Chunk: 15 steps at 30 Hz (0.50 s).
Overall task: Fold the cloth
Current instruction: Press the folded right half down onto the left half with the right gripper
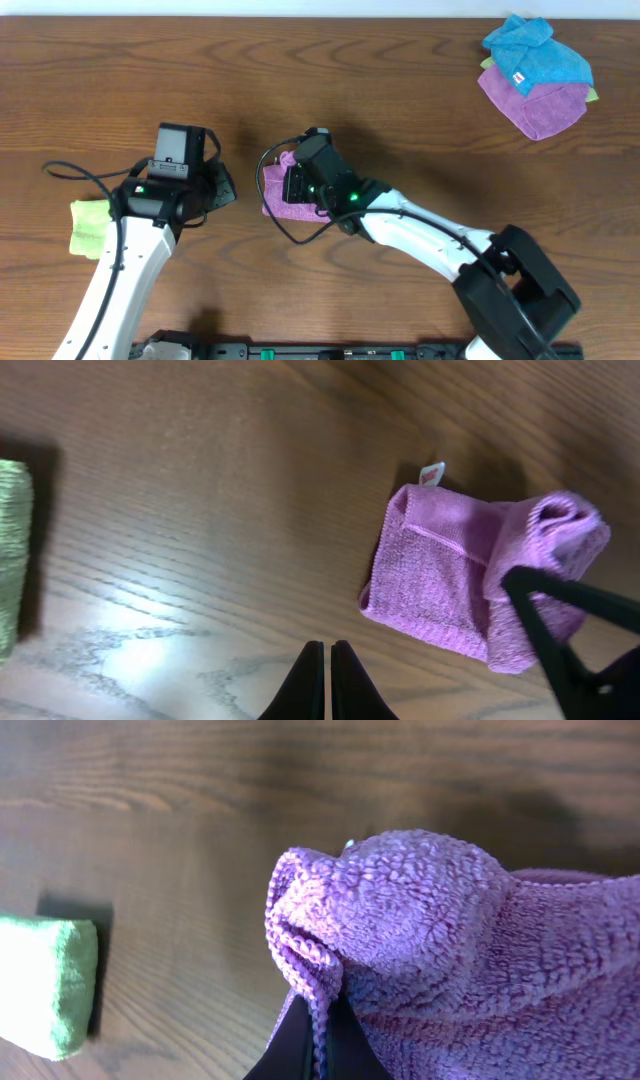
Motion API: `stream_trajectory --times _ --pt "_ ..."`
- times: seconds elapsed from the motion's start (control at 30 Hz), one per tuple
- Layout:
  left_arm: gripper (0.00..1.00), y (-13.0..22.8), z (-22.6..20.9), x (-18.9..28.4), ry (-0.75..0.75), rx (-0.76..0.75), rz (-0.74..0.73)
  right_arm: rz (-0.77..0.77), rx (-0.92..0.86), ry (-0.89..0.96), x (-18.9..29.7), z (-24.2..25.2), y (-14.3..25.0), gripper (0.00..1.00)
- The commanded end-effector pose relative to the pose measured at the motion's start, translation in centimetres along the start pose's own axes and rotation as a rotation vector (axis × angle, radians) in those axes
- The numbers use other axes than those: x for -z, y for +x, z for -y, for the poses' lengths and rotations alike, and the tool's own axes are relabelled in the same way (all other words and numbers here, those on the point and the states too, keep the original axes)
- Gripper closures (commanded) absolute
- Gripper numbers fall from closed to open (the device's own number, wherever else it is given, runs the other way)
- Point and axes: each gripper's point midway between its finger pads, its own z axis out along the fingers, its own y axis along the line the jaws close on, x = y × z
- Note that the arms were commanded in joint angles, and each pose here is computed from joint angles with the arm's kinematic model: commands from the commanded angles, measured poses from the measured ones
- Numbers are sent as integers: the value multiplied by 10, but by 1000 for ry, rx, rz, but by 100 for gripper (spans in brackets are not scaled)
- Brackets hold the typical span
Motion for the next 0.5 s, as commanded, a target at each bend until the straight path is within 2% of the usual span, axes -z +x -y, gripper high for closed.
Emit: stream_trajectory --times 0.0,0.47 --pt "94 -4 -5 6 -12 -5 19 -14 32 -11 -6 -9 7 99" --pt "94 0 -4 6 -2 -10 1 20 42 -35 -13 -17 4 99"
